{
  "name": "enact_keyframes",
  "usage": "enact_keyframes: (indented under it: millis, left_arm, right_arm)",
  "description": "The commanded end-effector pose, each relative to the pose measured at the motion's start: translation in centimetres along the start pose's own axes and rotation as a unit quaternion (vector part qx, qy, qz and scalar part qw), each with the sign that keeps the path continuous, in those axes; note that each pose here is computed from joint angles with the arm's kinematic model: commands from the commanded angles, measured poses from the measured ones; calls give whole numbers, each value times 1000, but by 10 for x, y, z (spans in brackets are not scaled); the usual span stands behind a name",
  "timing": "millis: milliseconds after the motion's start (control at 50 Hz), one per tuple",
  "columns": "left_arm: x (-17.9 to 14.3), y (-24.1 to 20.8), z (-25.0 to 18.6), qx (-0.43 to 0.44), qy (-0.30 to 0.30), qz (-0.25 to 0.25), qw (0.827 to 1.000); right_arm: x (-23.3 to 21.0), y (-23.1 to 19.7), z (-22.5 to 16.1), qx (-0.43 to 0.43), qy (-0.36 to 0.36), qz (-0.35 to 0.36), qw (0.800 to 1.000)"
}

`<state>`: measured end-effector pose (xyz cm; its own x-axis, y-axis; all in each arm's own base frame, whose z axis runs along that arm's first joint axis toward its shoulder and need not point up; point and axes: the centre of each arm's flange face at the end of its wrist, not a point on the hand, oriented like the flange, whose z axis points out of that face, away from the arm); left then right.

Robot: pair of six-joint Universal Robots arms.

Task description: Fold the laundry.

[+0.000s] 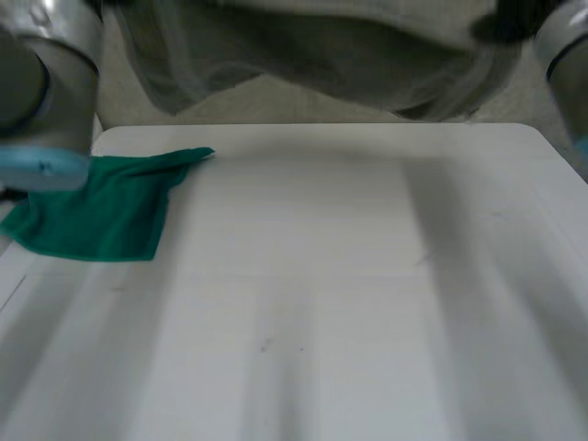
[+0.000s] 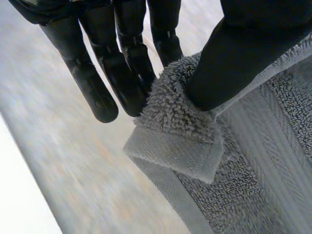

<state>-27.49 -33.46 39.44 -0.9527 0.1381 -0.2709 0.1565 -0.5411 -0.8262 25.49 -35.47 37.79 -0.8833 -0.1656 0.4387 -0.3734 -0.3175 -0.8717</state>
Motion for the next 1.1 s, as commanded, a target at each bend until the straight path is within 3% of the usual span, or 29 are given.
enact_keyframes:
  millis: [20,120,160,320,440,580,700,780,940,1100]
  left_arm:
    - [32,90,-63,-157,75,17,985]
    - [46,129,-107,-235,114,22,965]
    - [48,137,-121,-256,125,23,958]
    - [49,140,-130,-265,136,21,954]
    - [46,129,-127,-253,132,19,958]
    - [39,111,-121,-231,122,16,965]
    - [36,110,-122,-232,119,16,965]
    - [36,112,-125,-236,121,16,964]
    - [37,112,-126,-237,123,13,964]
    - [37,112,-126,-237,122,13,964]
  right_arm:
    - [-40,83,-41,-176,-104,-70,976]
    - [-69,145,-89,-318,-206,-111,919]
    - [-73,155,-96,-336,-217,-106,910]
    - [-75,161,-87,-308,-176,-38,934]
    - [-26,152,-84,-296,-121,45,946]
    - [-9,168,-108,-320,-142,82,933]
    - [-6,193,-136,-343,-194,64,917]
    - [-4,209,-149,-367,-187,88,907]
    - [-15,227,-152,-351,-147,144,914]
    - [-34,229,-147,-335,-159,175,912]
